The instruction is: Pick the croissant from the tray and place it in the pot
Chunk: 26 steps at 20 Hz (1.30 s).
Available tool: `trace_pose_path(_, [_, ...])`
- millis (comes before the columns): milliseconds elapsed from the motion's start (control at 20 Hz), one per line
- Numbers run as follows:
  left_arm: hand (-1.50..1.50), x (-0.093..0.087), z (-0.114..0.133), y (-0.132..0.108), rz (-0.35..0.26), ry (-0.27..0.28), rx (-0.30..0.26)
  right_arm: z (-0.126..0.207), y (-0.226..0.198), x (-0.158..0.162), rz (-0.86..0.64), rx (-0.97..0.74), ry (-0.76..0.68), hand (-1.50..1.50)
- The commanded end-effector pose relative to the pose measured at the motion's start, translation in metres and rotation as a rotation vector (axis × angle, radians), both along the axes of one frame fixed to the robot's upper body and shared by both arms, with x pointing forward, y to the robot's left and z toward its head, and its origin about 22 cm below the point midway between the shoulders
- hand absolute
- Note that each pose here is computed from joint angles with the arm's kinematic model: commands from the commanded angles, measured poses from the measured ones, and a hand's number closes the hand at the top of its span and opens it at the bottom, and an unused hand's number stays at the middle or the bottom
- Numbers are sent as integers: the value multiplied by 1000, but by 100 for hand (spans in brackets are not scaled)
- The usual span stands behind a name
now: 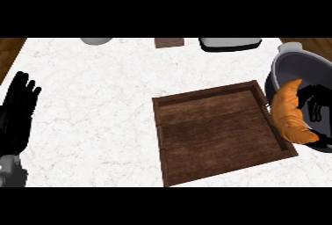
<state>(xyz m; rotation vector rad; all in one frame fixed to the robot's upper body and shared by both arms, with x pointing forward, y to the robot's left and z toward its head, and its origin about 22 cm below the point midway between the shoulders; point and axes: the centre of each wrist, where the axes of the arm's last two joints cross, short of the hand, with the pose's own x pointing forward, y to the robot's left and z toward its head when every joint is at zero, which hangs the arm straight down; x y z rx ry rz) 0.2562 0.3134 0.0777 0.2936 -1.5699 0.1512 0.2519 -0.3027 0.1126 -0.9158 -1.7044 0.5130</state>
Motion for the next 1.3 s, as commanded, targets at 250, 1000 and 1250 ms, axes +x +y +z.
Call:
trace_pose_path(250, [0,10,2,-27,-76,-28,20,53,-49,-51,-192,79,-20,150])
trace_pose_path(1000, [0,34,8,-41,-152,-55,-11,-28,-148,6,-460,-285,6,150])
trace_pose_path(1250, [0,40,14,-38,-120,-32,-6,-42,-166,34,-440,-270,62,150])
